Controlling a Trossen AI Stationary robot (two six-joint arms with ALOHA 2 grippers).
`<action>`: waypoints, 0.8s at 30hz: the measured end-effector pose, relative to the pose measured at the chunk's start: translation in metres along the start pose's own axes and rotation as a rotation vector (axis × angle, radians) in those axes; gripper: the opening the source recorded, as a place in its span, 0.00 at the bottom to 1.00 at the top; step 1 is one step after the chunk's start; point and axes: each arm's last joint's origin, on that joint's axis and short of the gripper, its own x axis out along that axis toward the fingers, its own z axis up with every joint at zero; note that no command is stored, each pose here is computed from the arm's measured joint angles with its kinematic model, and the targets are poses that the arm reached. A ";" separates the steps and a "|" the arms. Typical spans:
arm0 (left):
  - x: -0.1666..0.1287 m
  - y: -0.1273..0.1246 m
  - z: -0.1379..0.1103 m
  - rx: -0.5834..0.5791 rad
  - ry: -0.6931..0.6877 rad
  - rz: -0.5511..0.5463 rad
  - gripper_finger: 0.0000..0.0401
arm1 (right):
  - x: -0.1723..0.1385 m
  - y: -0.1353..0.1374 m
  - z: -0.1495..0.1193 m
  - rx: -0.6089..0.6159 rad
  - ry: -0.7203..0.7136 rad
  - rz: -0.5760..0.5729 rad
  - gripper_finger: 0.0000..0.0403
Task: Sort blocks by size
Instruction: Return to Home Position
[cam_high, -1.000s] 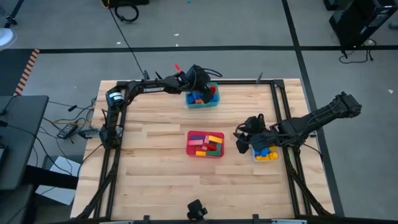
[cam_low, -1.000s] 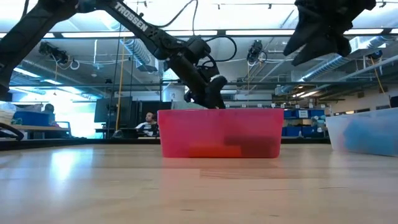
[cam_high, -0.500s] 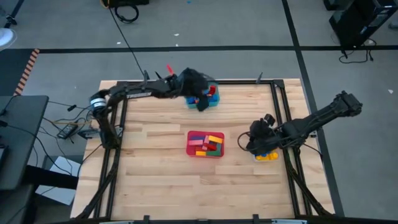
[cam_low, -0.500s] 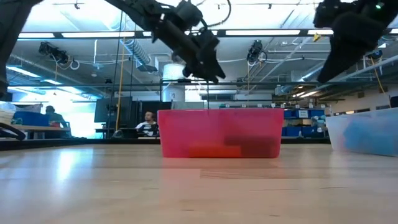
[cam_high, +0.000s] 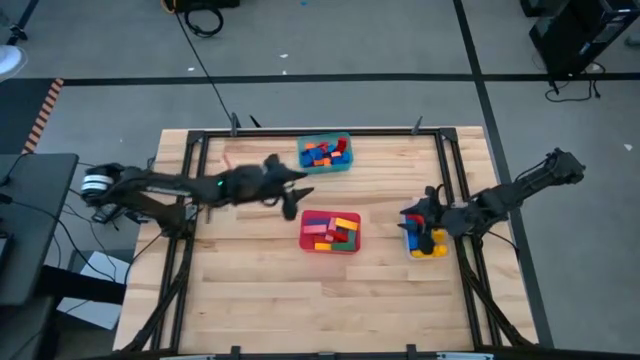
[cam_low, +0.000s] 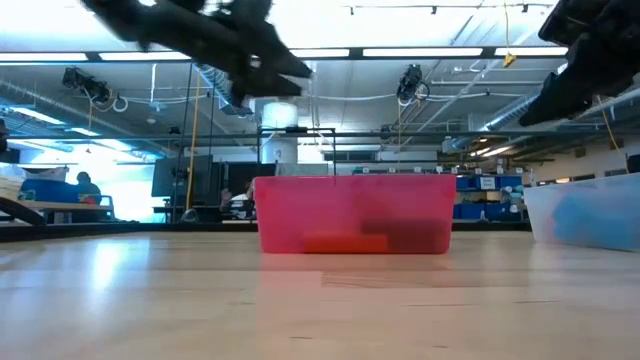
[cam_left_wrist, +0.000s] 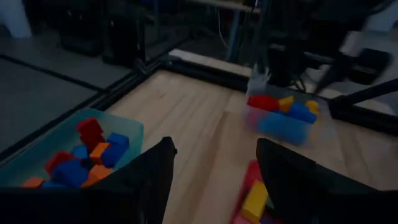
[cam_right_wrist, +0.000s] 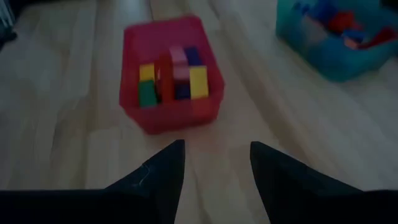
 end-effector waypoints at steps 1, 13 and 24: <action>-0.009 -0.004 -0.004 -0.001 -0.019 0.001 0.59 | -0.001 -0.002 0.001 -0.007 -0.013 -0.001 0.49; -0.090 -0.009 -0.070 -0.090 -0.281 -0.313 0.59 | -0.005 -0.014 0.009 -0.020 -0.037 0.094 0.48; -0.119 0.014 -0.109 -0.160 -0.281 -0.321 0.59 | -0.005 -0.016 0.023 0.046 -0.147 0.113 0.48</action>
